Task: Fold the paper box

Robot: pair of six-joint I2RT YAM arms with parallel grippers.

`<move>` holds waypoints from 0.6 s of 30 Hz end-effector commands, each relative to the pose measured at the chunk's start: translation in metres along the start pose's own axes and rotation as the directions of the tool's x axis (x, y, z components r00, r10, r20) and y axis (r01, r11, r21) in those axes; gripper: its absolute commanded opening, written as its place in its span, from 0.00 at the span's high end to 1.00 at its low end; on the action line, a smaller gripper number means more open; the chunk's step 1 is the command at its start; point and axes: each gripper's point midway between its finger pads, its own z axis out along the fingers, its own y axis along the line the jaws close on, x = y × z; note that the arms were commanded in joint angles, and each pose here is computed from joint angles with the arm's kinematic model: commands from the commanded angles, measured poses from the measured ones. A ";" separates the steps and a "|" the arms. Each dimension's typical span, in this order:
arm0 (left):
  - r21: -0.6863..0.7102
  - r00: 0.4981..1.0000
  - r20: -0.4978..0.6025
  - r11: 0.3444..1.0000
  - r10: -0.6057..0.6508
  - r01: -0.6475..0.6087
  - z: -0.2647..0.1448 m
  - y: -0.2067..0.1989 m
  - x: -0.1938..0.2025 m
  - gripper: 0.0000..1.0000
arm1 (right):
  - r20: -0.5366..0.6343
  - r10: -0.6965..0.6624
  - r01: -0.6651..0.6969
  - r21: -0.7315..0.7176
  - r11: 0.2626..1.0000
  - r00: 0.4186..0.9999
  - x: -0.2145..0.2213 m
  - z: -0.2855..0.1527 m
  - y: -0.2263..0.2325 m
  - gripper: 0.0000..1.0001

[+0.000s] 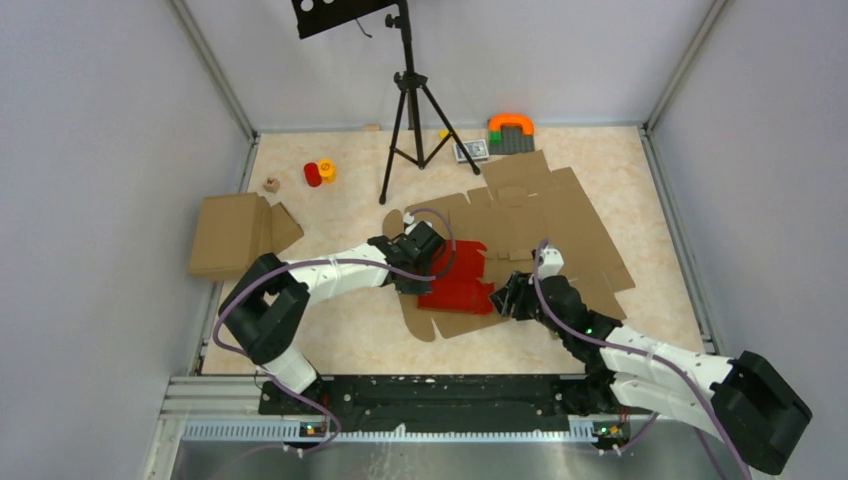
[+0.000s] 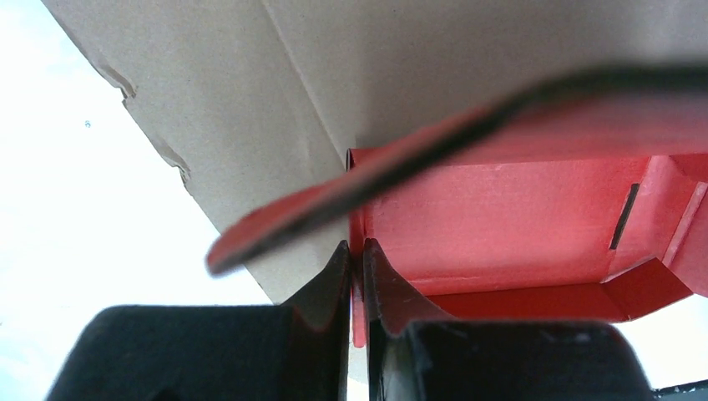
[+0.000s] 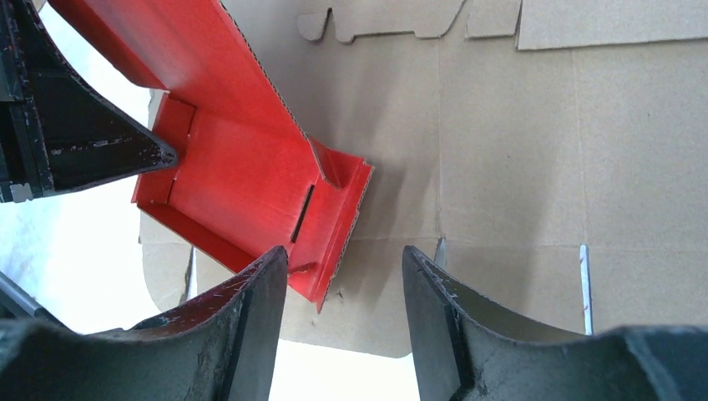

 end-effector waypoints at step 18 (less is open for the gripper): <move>-0.007 0.998 0.049 0.999 0.042 -0.042 -0.010 -0.005 -0.013 1.00 | -0.119 0.100 -0.116 -0.140 0.983 0.988 0.007 0.036 0.054 0.88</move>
